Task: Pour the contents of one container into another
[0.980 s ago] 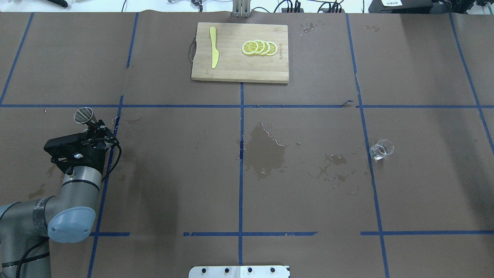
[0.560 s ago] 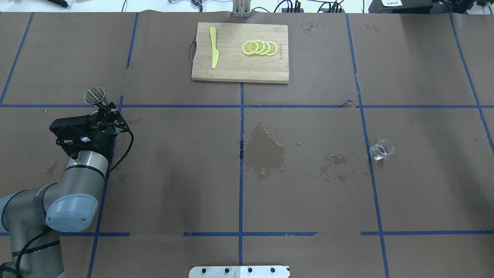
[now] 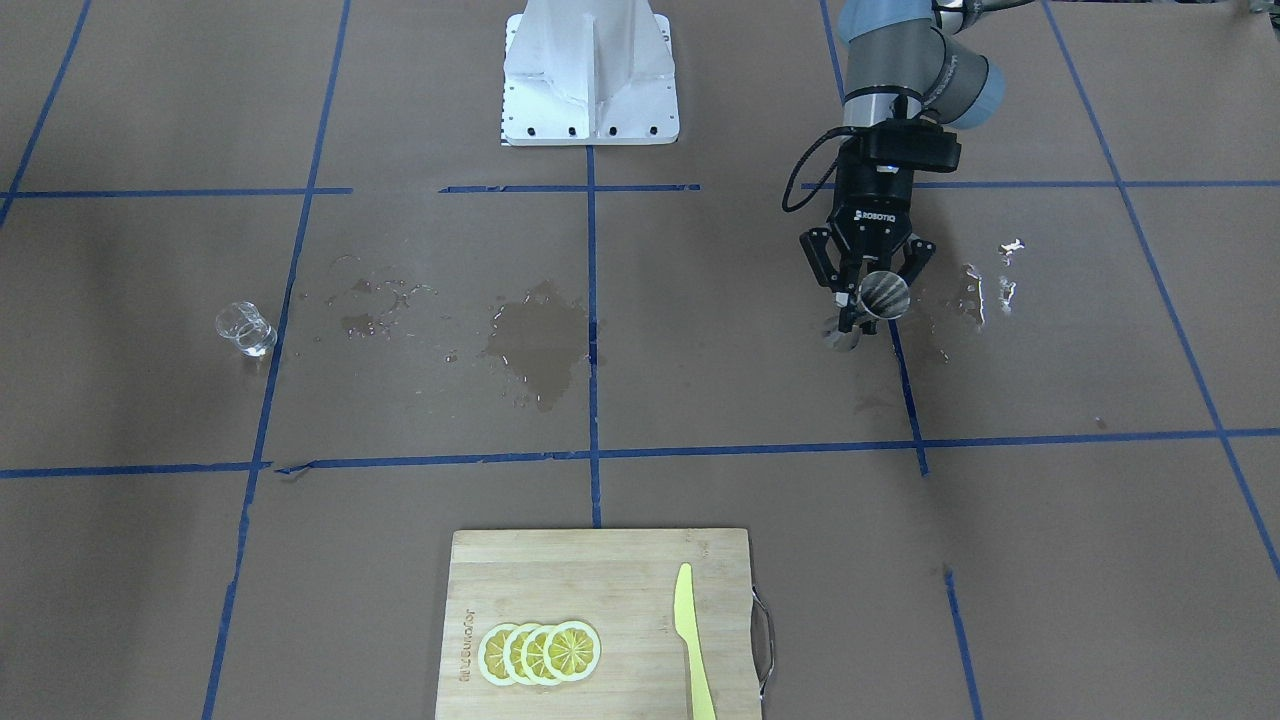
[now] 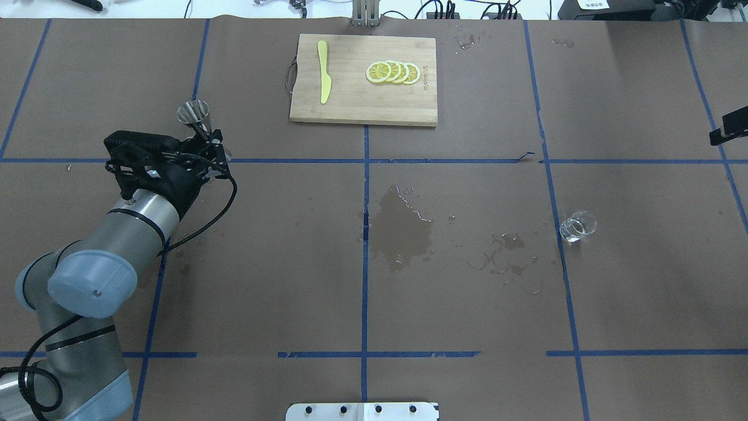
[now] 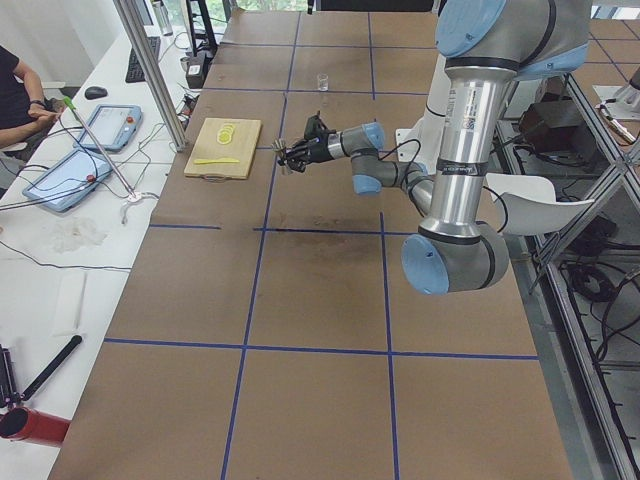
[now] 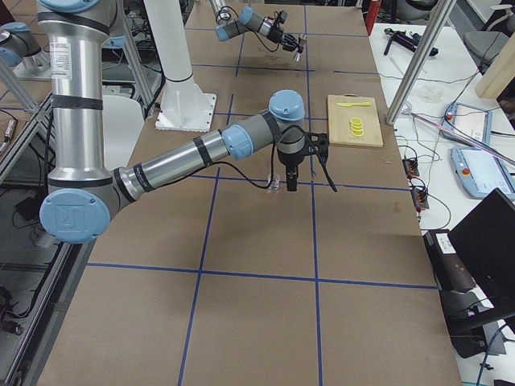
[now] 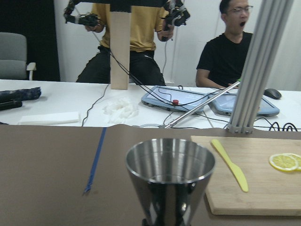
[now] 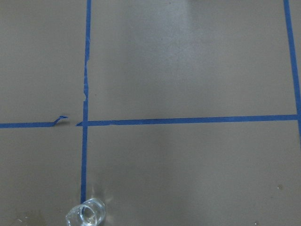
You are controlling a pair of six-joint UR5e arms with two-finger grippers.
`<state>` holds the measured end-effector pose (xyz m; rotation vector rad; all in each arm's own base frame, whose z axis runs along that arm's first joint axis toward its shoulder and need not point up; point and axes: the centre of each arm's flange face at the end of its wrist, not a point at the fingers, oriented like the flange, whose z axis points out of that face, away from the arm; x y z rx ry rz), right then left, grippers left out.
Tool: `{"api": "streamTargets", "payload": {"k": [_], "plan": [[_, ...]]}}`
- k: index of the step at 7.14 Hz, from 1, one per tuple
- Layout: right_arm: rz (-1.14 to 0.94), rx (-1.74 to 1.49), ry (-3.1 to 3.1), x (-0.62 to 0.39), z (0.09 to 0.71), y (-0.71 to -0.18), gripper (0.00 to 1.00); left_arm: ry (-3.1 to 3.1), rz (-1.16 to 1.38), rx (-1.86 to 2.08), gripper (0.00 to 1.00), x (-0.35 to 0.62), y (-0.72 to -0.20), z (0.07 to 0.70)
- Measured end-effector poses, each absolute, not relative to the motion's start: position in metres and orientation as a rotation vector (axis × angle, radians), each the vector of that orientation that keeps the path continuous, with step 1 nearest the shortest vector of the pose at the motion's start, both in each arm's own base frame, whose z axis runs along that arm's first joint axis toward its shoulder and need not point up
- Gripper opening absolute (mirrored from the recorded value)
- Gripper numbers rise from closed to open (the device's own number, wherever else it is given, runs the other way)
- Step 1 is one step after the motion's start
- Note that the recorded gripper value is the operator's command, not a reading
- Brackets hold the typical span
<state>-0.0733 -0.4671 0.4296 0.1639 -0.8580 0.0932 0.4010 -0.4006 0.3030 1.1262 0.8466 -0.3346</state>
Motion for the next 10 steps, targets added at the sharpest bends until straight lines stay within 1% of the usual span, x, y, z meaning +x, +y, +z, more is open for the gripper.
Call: {"api": "streamTargets", "payload": {"k": [3, 6, 10], "plan": [[0.107, 0.234, -0.828, -0.137, 0.399, -0.450, 1.00, 0.928, -0.122, 1.112, 0.00, 0.417, -0.400, 0.269], [0.183, 0.307, -0.824, -0.200, 0.370, -0.415, 1.00, 0.957, -0.053, 1.106, 0.00, 0.446, -0.408, 0.259], [0.188, 0.540, -0.804, -0.242, 0.403, -0.362, 1.00, 0.957, 0.008, 1.111, 0.00, 0.459, -0.410, 0.252]]}}
